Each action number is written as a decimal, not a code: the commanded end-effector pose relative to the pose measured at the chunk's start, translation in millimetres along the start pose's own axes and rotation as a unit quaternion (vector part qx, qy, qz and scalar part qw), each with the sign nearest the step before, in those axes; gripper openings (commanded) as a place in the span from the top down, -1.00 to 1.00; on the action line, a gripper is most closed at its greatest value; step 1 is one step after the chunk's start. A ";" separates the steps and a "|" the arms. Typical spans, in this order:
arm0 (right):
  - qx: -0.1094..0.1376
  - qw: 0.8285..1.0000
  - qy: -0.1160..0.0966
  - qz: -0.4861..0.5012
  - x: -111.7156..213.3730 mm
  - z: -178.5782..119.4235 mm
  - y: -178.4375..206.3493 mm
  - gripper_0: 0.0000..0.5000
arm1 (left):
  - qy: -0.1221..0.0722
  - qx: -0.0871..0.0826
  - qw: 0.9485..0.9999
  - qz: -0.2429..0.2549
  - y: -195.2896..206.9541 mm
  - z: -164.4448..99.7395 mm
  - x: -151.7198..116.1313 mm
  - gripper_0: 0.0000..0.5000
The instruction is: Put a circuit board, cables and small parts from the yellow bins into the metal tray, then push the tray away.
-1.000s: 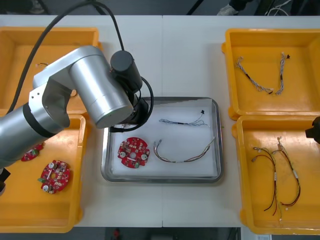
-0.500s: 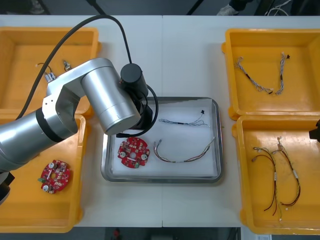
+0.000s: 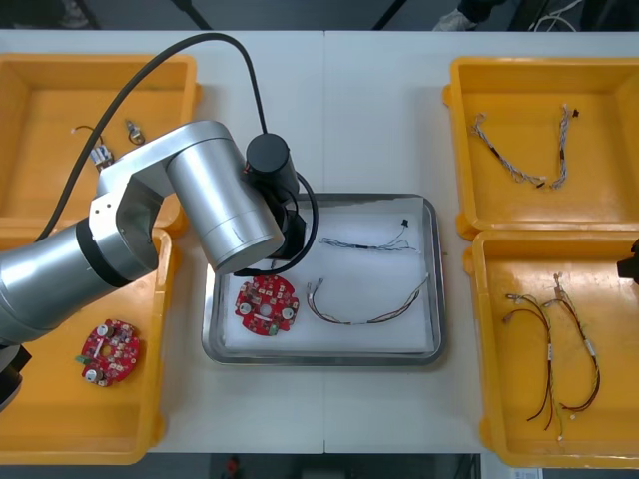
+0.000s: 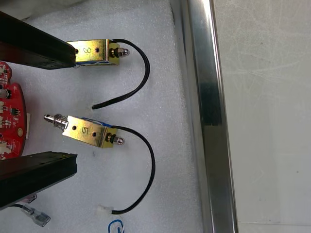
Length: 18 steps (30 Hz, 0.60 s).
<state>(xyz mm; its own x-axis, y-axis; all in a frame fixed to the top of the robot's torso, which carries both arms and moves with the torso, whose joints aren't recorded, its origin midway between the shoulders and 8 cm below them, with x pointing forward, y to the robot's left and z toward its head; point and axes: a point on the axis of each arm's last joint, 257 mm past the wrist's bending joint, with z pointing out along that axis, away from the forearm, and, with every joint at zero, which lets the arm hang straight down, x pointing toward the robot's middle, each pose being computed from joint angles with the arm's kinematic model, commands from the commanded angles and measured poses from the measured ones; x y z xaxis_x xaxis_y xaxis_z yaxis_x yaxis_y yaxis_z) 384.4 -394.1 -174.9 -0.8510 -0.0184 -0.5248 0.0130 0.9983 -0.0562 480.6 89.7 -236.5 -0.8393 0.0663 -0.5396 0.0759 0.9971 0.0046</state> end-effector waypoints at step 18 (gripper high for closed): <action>0.021 0.999 -0.034 -0.023 -15.7 -27.3 -0.5 -0.97 | 0.018 -0.003 0.999 -0.045 59.0 -93.6 -23.4 -1.00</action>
<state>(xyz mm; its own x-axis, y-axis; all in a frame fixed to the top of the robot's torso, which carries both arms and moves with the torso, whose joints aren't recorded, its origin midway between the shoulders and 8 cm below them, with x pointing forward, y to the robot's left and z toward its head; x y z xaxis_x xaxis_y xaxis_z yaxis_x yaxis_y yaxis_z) 385.6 -388.0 -160.9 -0.8294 -0.0416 -0.5570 -0.0020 0.9974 -0.0714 457.0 119.0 -171.9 -0.8698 -0.0121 -0.4932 0.0126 0.9988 -0.0467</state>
